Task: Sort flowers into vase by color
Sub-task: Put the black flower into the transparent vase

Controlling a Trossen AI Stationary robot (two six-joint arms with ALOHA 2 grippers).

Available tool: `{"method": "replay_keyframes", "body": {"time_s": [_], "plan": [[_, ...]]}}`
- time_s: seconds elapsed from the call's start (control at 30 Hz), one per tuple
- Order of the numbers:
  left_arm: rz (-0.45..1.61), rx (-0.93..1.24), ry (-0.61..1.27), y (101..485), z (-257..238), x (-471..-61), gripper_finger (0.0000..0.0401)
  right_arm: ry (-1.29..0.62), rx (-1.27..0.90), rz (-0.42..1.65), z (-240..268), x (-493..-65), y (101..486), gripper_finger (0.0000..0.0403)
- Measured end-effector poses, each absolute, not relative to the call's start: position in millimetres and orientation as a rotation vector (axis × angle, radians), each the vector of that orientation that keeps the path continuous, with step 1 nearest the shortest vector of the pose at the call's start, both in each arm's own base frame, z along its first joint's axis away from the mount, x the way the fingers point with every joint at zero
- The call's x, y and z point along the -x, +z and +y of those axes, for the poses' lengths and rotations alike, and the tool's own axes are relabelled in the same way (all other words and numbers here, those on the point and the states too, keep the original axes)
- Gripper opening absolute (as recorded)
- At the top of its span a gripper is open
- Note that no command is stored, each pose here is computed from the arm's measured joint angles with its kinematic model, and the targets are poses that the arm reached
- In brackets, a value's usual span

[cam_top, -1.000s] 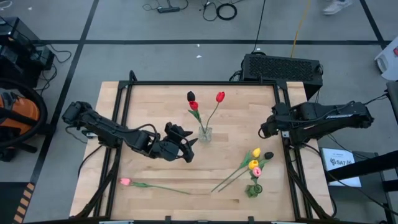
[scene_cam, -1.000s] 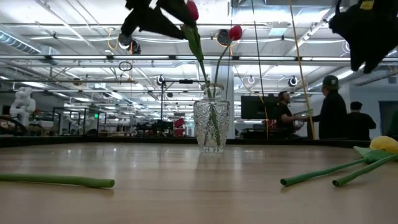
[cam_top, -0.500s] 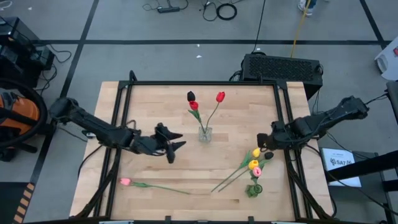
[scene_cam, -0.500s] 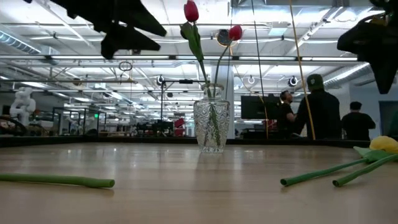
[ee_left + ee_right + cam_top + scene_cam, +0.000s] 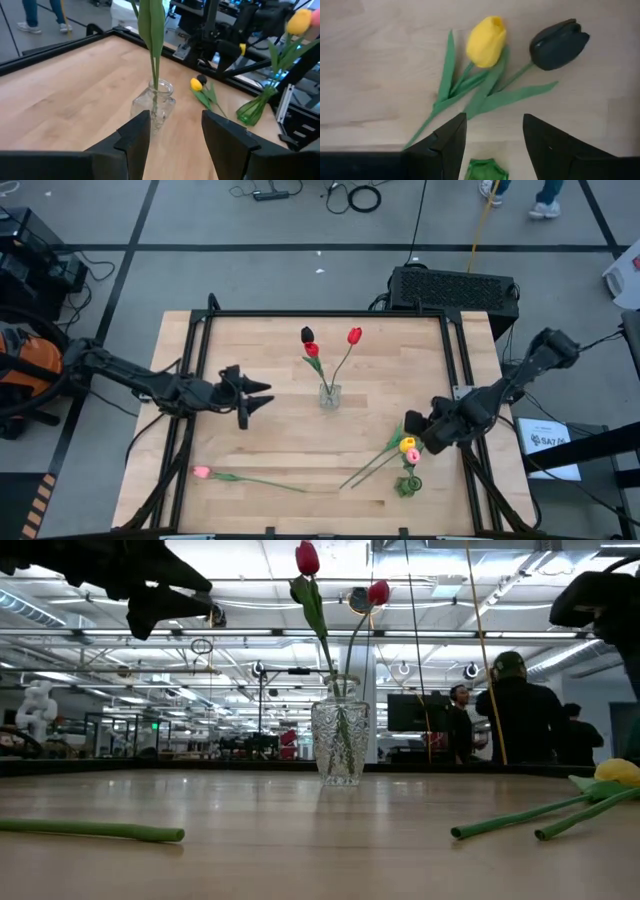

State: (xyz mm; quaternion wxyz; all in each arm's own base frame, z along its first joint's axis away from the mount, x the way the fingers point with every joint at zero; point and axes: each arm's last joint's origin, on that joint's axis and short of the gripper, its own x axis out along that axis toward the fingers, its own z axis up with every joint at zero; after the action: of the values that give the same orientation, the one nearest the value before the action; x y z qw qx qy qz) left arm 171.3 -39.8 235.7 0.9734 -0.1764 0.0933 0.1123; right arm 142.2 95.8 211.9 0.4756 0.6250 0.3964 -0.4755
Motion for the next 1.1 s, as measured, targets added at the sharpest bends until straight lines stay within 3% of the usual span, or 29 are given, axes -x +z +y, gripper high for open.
{"method": "replay_keyframes", "body": {"time_s": [0.17, 0.5, 0.83, 0.97, 1.1], "plan": [[0.183, 0.367, 0.206, 236.7, -36.4, -168.8, 0.0184, -1.223, -1.499, 1.072, 102.3, -146.6, 201.7, 0.0187], [0.192, 0.366, 0.196, 236.2, -33.5, -169.6, 0.0184, -1.288, -1.424, 1.042, 104.3, -152.3, 185.4, 0.0187], [0.181, 0.384, 0.221, 236.7, -29.0, -170.7, 0.0184, -1.289, -1.46, 1.024, 100.5, -156.5, 144.5, 0.0184], [0.166, 0.399, 0.226, 237.9, -27.8, -171.1, 0.0184, -1.281, -1.456, 1.033, 98.2, -153.8, 135.9, 0.0156], [0.162, 0.418, 0.239, 237.9, -26.6, -171.3, 0.0184, -1.291, -1.423, 1.05, 96.8, -151.0, 134.5, 0.0102]]}}
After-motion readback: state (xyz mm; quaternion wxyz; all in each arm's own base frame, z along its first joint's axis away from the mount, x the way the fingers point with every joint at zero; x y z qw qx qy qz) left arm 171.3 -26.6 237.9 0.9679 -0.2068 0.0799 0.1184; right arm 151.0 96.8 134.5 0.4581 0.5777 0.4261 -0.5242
